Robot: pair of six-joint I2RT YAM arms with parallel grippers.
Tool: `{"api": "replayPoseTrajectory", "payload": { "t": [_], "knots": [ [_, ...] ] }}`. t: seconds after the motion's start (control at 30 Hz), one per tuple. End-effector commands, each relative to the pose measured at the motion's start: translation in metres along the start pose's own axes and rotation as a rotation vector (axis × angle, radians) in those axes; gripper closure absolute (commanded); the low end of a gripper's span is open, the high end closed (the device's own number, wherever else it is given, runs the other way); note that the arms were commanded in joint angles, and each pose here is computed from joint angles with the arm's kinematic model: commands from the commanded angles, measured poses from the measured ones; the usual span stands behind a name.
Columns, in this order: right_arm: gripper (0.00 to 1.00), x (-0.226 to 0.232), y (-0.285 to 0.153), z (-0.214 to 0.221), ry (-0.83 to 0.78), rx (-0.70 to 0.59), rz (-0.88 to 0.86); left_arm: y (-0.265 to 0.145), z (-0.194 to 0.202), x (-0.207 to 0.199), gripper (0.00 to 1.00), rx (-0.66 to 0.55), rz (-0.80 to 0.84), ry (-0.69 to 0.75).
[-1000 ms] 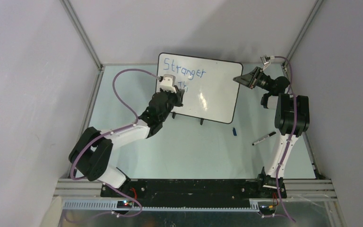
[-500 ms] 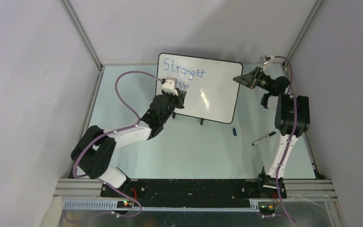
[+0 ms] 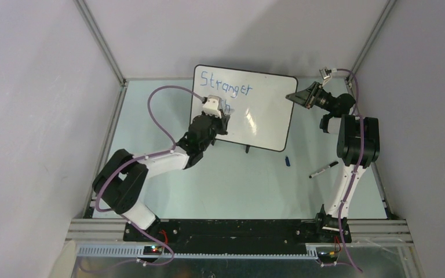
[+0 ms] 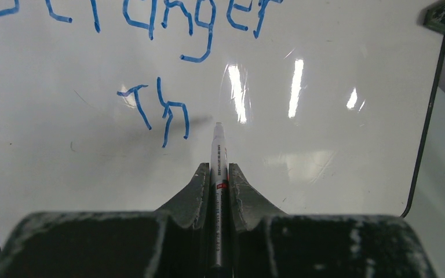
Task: Write a sentence on the whiteboard
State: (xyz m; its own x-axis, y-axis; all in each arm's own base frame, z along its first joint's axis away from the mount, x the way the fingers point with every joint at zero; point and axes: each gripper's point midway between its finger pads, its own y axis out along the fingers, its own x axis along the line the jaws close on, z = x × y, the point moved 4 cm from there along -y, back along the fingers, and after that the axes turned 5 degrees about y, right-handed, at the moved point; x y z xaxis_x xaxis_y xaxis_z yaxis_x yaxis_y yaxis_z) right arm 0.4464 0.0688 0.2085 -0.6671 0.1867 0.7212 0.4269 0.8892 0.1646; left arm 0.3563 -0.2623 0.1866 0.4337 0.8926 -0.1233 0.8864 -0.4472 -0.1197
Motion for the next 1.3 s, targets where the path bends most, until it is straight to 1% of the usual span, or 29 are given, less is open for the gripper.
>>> {"api": "replayPoseTrajectory", "payload": {
  "t": [0.0, 0.3, 0.57, 0.87, 1.27],
  "knots": [
    [1.0, 0.033, 0.005, -0.017, -0.052, -0.018, -0.038, 0.009, -0.017, -0.004, 1.0, -0.029, -0.018, -0.019],
    [1.0, 0.033, 0.006, -0.017, -0.056, -0.017, -0.04, 0.013, -0.018, -0.005, 1.0, -0.024, -0.018, -0.023],
    [1.0, 0.033, 0.006, -0.017, -0.058, -0.014, -0.04, 0.017, -0.017, 0.0, 1.0, -0.002, -0.063, -0.015],
    [1.0, 0.033, 0.006, -0.017, -0.058, -0.014, -0.04, 0.019, -0.022, 0.0, 1.0, -0.011, -0.069, -0.009],
    [1.0, 0.033, 0.006, -0.017, -0.059, -0.013, -0.04, 0.027, -0.022, -0.007, 1.0, 0.009, -0.033, -0.002]
  ]
}}
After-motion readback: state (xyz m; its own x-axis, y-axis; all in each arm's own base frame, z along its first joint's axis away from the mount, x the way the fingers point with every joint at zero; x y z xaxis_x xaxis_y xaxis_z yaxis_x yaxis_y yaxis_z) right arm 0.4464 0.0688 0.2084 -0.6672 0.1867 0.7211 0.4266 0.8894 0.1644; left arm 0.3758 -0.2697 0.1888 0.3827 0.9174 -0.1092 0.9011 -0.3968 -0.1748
